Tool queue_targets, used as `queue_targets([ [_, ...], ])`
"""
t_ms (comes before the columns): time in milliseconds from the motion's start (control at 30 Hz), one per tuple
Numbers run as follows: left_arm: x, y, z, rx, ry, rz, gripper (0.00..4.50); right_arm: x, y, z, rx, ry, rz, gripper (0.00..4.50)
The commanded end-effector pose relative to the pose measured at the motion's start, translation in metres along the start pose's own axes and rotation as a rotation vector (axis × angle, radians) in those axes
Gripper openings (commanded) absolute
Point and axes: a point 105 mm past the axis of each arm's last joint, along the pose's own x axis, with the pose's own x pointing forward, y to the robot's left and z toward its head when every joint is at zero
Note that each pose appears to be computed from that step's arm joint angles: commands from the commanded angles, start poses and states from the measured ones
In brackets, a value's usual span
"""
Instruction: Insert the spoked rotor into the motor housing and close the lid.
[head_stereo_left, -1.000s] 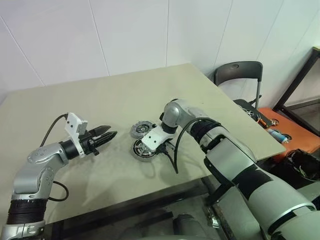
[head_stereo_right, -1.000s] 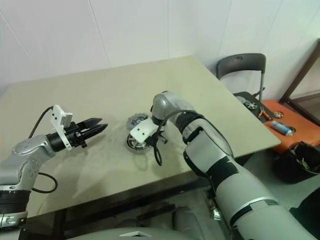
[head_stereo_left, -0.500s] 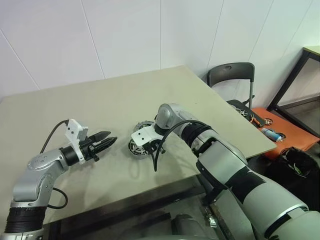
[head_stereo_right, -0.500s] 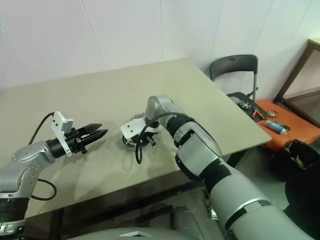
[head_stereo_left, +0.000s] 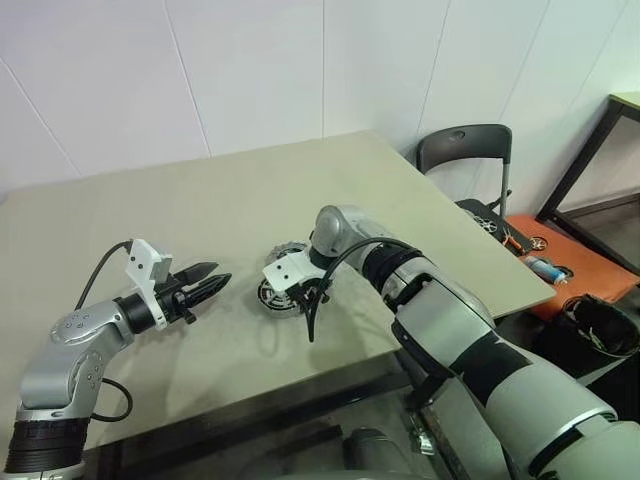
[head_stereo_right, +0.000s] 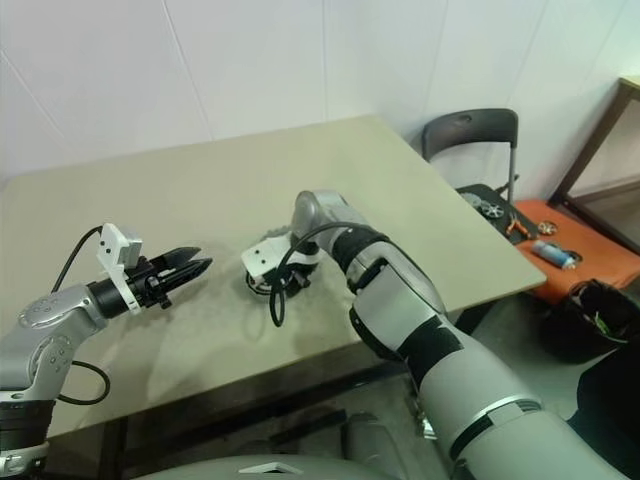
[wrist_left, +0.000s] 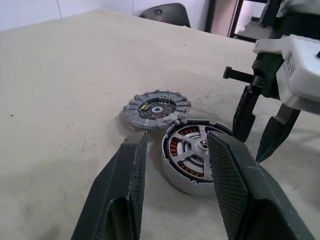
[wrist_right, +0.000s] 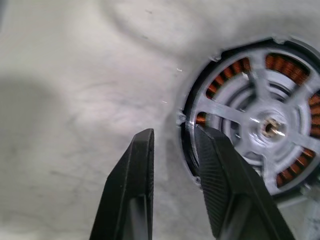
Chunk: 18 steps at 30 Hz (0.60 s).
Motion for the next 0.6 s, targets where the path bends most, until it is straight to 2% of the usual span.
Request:
queue_targets([
  [33, -0.001, -0.001, 0.014, 0.041, -0.032, -0.008, 2.04, -0.02, -0.004, 0.025, -0.08, -0.068, 0.02, 1.34],
  [300, 0.002, -0.001, 0.014, 0.036, -0.03, -0.018, 2.04, -0.043, 0.002, 0.05, -0.301, -0.187, -0.03, 1.34],
  [400, 0.002, -0.001, 0.013, 0.037, -0.025, -0.021, 2.04, -0.048, 0.007, 0.036, -0.378, -0.14, -0.048, 1.34],
  [533, 0.004, -0.002, 0.013, 0.036, -0.026, -0.024, 2.04, -0.043, 0.015, -0.003, -0.539, 0.045, -0.068, 1.34],
  [600, 0.004, -0.002, 0.013, 0.035, -0.027, -0.025, 2.04, -0.038, 0.019, -0.013, -0.602, 0.078, -0.083, 1.34],
])
